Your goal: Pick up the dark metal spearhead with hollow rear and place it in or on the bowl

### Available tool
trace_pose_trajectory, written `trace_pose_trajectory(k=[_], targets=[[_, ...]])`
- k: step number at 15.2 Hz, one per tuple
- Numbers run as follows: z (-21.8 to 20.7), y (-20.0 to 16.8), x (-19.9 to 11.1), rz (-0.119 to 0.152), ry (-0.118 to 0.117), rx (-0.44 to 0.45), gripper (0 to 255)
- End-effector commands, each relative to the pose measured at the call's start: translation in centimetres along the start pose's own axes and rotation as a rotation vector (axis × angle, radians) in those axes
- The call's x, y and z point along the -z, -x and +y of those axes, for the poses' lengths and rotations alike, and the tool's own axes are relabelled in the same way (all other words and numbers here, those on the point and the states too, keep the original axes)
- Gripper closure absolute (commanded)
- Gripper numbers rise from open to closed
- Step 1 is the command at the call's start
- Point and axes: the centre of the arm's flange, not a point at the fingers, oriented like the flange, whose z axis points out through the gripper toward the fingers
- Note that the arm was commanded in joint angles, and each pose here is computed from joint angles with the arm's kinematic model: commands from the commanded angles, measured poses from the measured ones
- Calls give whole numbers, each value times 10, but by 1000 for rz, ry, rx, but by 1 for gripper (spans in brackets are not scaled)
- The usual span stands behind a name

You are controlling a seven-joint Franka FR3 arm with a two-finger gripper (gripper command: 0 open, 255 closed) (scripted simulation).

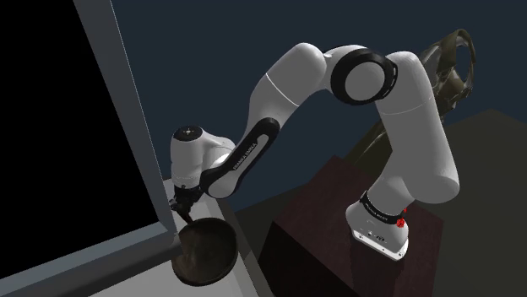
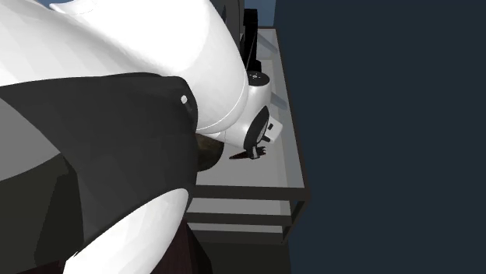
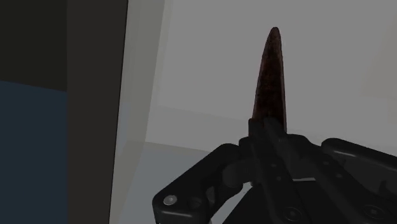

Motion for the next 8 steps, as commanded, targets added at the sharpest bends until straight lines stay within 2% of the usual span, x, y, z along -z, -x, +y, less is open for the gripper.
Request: trace_pose_trajectory(k=[1,3,4,6,7,8], targets=[[0,0,0,-1,0,0,255],[0,0,0,0,0,0,255],[0,0,0,0,0,0,0],[15,25,18,37,-95,-32,0],[21,35,24,51,-133,-44,0],[20,35,19,51,-133,-44,0]])
